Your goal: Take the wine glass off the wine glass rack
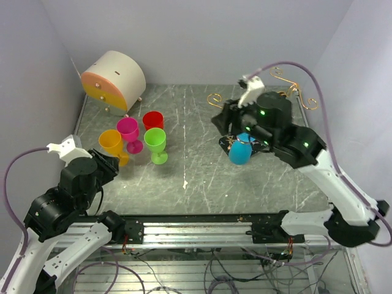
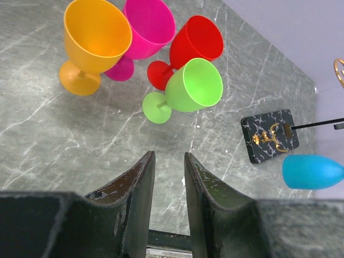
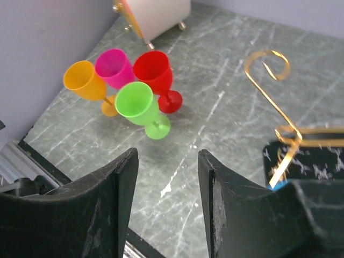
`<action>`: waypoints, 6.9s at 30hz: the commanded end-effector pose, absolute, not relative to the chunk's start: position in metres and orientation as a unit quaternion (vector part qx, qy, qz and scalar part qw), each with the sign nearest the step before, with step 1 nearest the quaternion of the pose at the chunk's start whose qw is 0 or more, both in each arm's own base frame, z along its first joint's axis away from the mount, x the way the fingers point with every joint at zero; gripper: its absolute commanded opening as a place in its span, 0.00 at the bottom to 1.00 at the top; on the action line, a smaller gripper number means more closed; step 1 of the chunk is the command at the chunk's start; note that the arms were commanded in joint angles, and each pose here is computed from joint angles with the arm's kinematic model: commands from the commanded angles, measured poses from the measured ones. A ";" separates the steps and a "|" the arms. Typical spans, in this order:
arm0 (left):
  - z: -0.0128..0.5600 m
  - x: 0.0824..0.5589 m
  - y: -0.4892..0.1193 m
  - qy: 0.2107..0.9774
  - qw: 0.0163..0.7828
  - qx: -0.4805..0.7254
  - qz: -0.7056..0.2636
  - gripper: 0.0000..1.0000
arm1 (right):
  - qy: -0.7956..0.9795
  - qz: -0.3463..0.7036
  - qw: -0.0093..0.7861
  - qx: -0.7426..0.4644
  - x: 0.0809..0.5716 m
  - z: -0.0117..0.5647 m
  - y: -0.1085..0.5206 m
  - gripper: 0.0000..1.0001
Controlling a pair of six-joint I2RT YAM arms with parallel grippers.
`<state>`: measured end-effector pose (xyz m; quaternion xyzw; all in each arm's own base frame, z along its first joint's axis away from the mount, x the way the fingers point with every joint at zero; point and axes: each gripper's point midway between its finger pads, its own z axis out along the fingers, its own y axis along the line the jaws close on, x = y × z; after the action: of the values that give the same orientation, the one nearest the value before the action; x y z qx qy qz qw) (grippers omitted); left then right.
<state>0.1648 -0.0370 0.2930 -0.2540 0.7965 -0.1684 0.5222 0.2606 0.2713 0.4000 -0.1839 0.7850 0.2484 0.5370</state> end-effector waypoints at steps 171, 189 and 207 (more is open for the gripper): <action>0.264 0.246 -0.188 0.843 0.443 -0.060 -0.299 0.45 | 0.745 0.400 0.534 0.027 0.299 0.413 0.130 0.00; 0.272 0.240 -0.182 0.835 0.451 -0.068 -0.307 0.44 | 0.621 0.530 0.563 -0.132 0.264 0.512 0.172 0.00; 0.302 0.204 -0.125 0.810 0.480 -0.175 -0.288 0.46 | 0.561 0.302 0.680 -0.362 0.275 0.508 0.317 0.00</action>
<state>0.2137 -0.1498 0.2840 -0.1163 0.8220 -0.3009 0.4693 0.2653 0.3037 0.5288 -0.3169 0.5672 0.4516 0.6115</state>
